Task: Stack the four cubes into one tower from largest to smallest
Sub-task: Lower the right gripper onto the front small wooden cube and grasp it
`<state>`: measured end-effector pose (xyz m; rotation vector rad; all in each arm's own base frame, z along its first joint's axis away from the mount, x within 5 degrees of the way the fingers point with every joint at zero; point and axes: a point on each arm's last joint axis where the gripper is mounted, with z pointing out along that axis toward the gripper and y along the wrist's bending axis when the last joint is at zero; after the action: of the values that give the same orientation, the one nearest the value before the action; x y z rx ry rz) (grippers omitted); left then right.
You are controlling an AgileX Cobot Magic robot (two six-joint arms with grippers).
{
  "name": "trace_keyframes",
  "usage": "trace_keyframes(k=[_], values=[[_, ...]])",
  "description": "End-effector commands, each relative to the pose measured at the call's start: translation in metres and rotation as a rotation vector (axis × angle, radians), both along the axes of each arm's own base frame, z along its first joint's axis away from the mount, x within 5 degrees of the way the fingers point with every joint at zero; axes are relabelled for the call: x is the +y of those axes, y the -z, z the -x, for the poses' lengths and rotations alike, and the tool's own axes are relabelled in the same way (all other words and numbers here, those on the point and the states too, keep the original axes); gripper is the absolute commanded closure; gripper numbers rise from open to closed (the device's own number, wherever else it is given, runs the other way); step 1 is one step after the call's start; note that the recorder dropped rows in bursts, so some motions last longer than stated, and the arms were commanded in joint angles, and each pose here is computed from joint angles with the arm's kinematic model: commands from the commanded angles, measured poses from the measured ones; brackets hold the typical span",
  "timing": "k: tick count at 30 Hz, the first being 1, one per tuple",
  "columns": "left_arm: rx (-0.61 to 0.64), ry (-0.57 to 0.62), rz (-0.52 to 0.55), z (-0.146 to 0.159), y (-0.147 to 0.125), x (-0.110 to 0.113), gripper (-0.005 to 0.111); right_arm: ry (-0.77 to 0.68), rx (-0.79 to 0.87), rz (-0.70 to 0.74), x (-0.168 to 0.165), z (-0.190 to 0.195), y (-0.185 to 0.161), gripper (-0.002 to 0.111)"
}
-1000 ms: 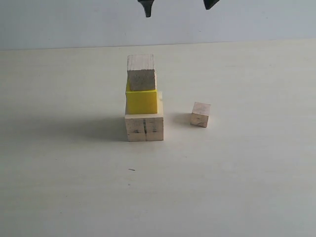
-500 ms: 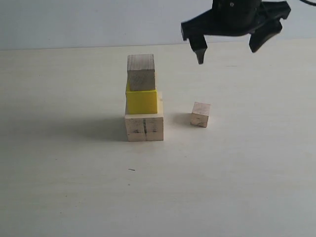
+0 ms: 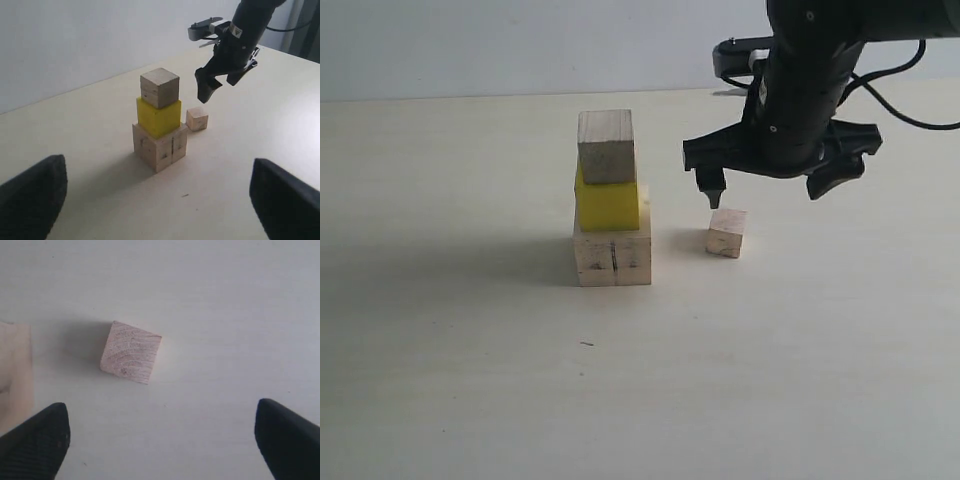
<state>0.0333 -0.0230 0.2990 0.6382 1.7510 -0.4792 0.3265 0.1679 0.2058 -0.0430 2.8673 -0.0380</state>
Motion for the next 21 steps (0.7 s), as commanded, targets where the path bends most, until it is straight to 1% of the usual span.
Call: trace_keyframes(k=[1, 4, 9, 14, 21], values=[[-0.01, -0.002, 0.005, 0.0, 0.0, 0.001, 0.013, 0.052, -0.06, -0.075, 0.001, 0.0, 0.009, 0.015], [-0.01, -0.002, 0.005, 0.0, 0.0, 0.001, 0.013, 0.061, -0.082, -0.098, 0.002, -0.001, 0.014, 0.019], [-0.01, -0.002, 0.005, 0.0, 0.0, 0.001, 0.013, 0.06, -0.047, -0.079, 0.004, -0.005, 0.034, 0.033], [-0.01, -0.002, 0.005, 0.0, 0.0, 0.001, 0.013, 0.057, -0.002, -0.055, 0.007, -0.009, 0.061, 0.033], [-0.014, -0.001, 0.009, 0.0, -0.001, 0.0, 0.013, 0.091, -0.035, -0.105, 0.012, -0.015, 0.075, 0.033]])
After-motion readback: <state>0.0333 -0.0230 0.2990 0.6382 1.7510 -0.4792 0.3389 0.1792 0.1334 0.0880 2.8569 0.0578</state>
